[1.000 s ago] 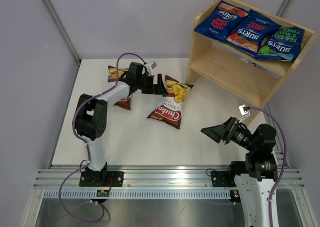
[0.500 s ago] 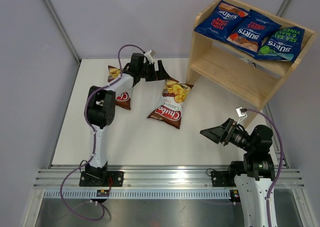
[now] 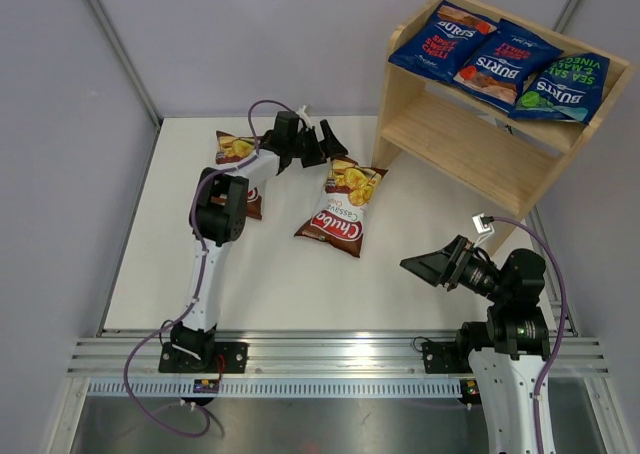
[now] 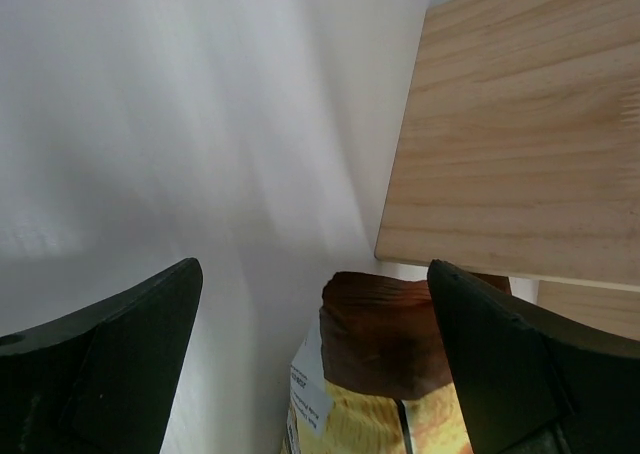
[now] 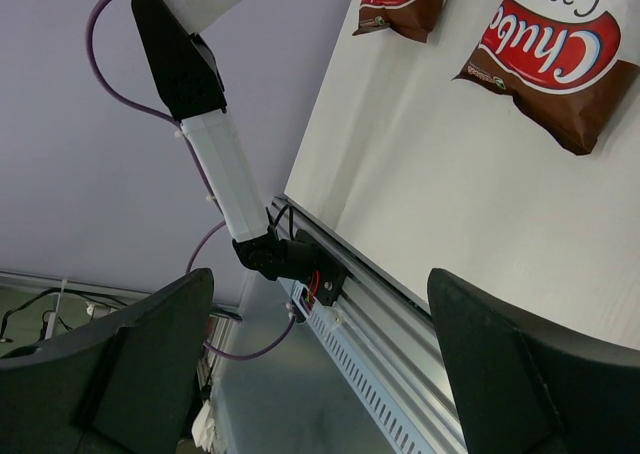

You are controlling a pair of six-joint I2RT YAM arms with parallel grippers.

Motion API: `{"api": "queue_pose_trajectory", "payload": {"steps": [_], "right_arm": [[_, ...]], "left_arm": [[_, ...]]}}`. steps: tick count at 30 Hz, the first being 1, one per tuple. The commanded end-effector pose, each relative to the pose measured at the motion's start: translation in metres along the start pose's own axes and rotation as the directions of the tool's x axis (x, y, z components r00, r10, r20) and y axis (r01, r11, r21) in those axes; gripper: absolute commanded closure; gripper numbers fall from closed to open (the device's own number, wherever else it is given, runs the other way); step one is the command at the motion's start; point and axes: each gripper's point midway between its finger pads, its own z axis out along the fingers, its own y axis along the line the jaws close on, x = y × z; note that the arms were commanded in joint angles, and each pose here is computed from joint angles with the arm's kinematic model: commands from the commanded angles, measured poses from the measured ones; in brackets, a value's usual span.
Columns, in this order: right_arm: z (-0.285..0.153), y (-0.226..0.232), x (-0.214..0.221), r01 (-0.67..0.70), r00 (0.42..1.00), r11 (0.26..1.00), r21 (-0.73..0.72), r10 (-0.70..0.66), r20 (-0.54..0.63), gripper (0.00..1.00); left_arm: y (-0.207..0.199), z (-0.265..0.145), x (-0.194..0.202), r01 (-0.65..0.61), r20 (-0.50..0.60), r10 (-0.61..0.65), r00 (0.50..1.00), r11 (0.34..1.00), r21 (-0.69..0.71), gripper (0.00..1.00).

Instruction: Place and organize the chips bags onto the shelf

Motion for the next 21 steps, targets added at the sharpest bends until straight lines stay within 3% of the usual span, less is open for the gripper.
{"api": "queue_pose_trajectory", "payload": {"steps": [1, 4, 5, 8, 12, 15, 21], "right_arm": [[0.0, 0.004, -0.005, 0.027, 1.0, 1.0, -0.006, -0.027, 0.009, 0.05], [0.001, 0.001, -0.005, 0.02, 1.0, 1.0, 0.002, -0.02, 0.008, 0.05], [0.001, 0.001, -0.004, 0.019, 1.0, 1.0, 0.003, -0.019, 0.007, 0.05], [0.001, -0.002, -0.004, 0.017, 1.0, 1.0, 0.017, -0.017, 0.008, 0.05], [0.001, -0.005, -0.004, 0.014, 1.0, 1.0, 0.028, -0.014, 0.01, 0.05], [0.001, -0.006, -0.005, 0.011, 1.0, 0.999, 0.032, -0.011, 0.013, 0.05], [0.003, -0.01, -0.005, 0.0, 1.0, 0.999, 0.043, -0.001, 0.018, 0.05]], "left_arm": [[-0.026, 0.009, -0.016, 0.008, 0.043, -0.013, 0.999, 0.993, 0.115, 0.01], [-0.032, 0.01, -0.015, 0.032, 0.043, -0.04, 0.998, 0.987, 0.158, 0.12], [-0.033, 0.009, -0.015, 0.036, 0.045, -0.044, 0.998, 0.986, 0.161, 0.26], [-0.035, 0.002, -0.014, 0.053, 0.071, -0.065, 0.995, 0.985, 0.166, 0.41], [-0.039, -0.013, -0.018, 0.051, 0.132, -0.073, 0.989, 0.986, 0.159, 0.79], [-0.044, -0.028, -0.02, 0.06, 0.174, -0.086, 0.981, 0.987, 0.152, 0.99], [-0.047, -0.068, -0.017, 0.105, 0.284, -0.137, 0.949, 0.987, 0.125, 1.0]]}}
